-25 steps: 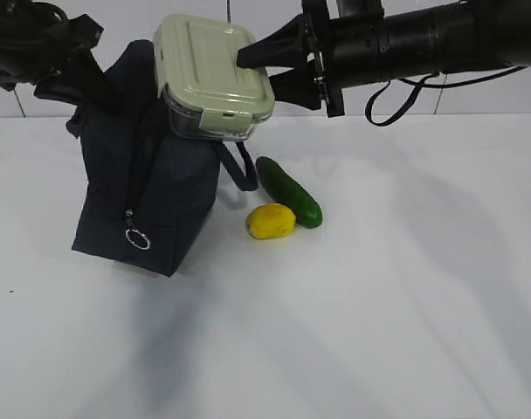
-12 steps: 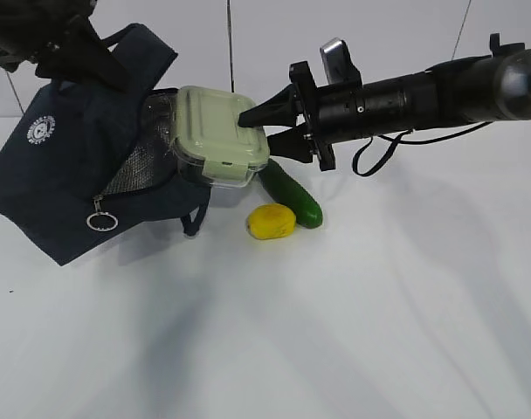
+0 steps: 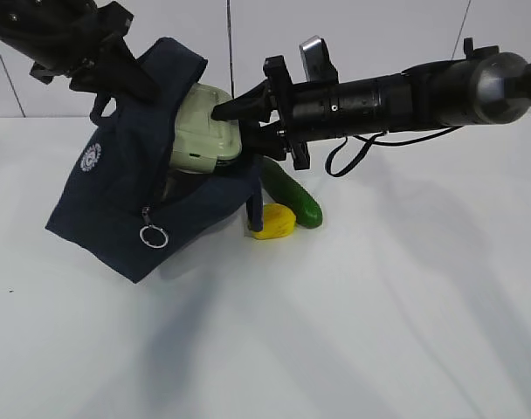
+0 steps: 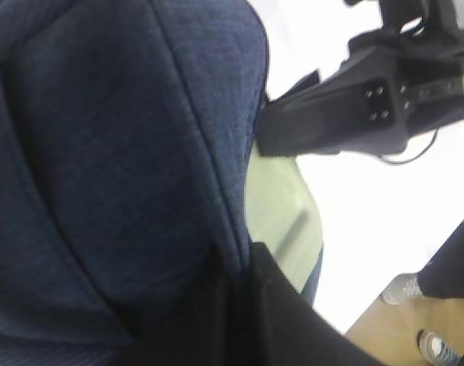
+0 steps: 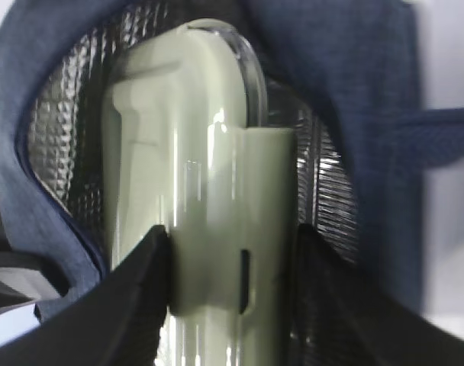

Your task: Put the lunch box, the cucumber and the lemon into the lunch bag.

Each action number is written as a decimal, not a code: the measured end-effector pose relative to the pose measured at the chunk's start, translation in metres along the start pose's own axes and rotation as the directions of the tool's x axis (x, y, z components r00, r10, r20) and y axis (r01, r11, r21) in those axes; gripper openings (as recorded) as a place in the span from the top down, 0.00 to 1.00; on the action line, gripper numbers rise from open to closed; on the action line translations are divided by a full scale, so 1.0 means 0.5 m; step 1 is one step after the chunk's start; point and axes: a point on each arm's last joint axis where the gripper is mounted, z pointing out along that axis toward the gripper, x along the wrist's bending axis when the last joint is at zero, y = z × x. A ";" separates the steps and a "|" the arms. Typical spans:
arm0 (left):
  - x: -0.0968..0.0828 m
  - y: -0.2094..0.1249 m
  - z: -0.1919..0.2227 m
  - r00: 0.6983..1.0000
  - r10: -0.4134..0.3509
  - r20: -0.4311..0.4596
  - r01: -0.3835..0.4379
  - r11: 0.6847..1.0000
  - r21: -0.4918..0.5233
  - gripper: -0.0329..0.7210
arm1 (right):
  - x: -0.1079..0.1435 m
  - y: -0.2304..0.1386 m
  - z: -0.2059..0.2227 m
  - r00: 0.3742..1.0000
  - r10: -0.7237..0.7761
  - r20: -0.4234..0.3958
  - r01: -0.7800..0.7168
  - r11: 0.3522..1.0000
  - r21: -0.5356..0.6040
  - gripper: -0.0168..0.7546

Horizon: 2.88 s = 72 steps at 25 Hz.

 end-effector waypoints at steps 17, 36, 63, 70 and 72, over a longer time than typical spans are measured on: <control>0.009 0.001 0.000 0.999 0.014 -0.048 -0.014 1.000 -0.005 0.95 | -0.019 -0.003 0.112 0.999 -0.042 0.002 0.042 0.999 -0.030 0.52; 0.027 -0.004 0.006 0.993 0.014 -0.119 -0.011 1.000 0.028 0.95 | -0.051 -0.023 0.162 0.998 -0.024 0.055 0.026 0.999 -0.035 0.52; 0.058 -0.014 0.054 0.994 -0.030 -0.101 0.040 0.995 0.096 0.95 | -0.127 -0.039 0.180 0.992 0.080 0.094 -0.079 0.997 -0.009 0.47; 0.059 -0.014 0.055 0.994 -0.031 -0.101 0.041 0.994 0.097 0.95 | -0.116 -0.040 0.181 0.994 0.098 0.049 -0.098 0.995 0.006 0.46; 0.059 -0.014 0.055 0.994 -0.031 -0.101 0.041 0.994 0.097 0.95 | -0.114 -0.042 0.181 0.994 0.098 0.038 -0.099 0.995 0.019 0.45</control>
